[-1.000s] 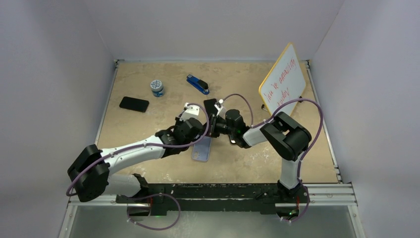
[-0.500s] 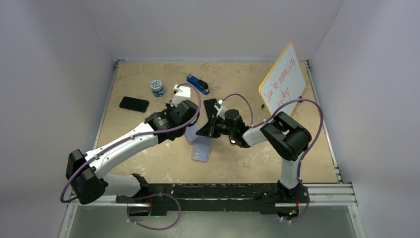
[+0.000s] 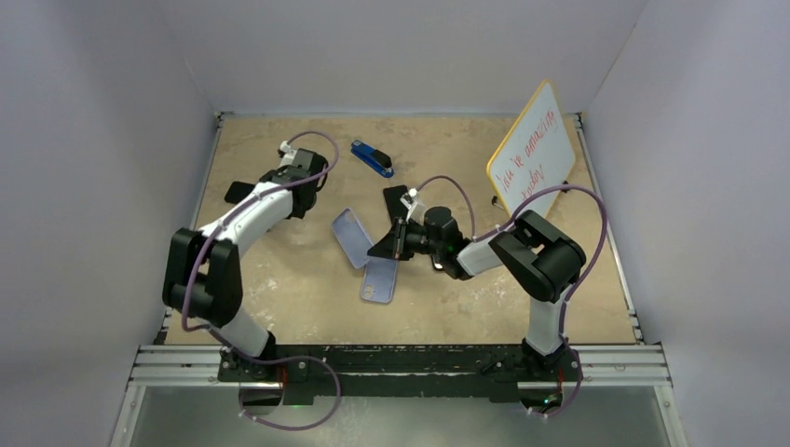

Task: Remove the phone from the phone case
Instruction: Place the phone at the center of the board.

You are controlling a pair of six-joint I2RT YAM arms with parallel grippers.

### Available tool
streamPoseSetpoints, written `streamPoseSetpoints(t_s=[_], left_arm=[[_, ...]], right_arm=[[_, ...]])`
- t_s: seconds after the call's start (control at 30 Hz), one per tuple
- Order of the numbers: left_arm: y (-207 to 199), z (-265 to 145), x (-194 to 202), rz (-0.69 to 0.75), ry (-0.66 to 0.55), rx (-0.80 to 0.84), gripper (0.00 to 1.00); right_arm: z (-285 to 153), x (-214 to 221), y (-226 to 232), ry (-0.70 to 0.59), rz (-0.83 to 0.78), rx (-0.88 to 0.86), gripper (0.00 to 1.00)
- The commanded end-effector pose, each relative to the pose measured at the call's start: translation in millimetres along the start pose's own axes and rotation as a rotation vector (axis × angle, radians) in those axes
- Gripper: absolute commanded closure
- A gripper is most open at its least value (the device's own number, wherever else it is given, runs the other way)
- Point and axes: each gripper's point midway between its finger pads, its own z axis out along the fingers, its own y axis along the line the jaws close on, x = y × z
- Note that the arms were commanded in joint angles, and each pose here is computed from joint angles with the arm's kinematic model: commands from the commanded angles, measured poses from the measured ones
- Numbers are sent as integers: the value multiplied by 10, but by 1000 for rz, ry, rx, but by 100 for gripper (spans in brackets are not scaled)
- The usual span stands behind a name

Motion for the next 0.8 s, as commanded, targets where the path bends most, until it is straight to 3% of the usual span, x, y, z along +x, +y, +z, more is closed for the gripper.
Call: streamPoseSetpoints(t_s=[0.0,0.23,0.6,0.77], left_arm=[[142,314,-256,3,12,-96,100],[143,743,-247,79,93,-209,100],[113,1151,146,192,244,-271,100],[27,1229,294,247,273,-249,89]], right_arm=[[-48,-85,180,-40,-73,-85,100],[-91,-121,143,-68,-109,-49,100],[-115,-128,164,-76,-108,-53,100],[-123,-139,174,-81,-110,-53,100]])
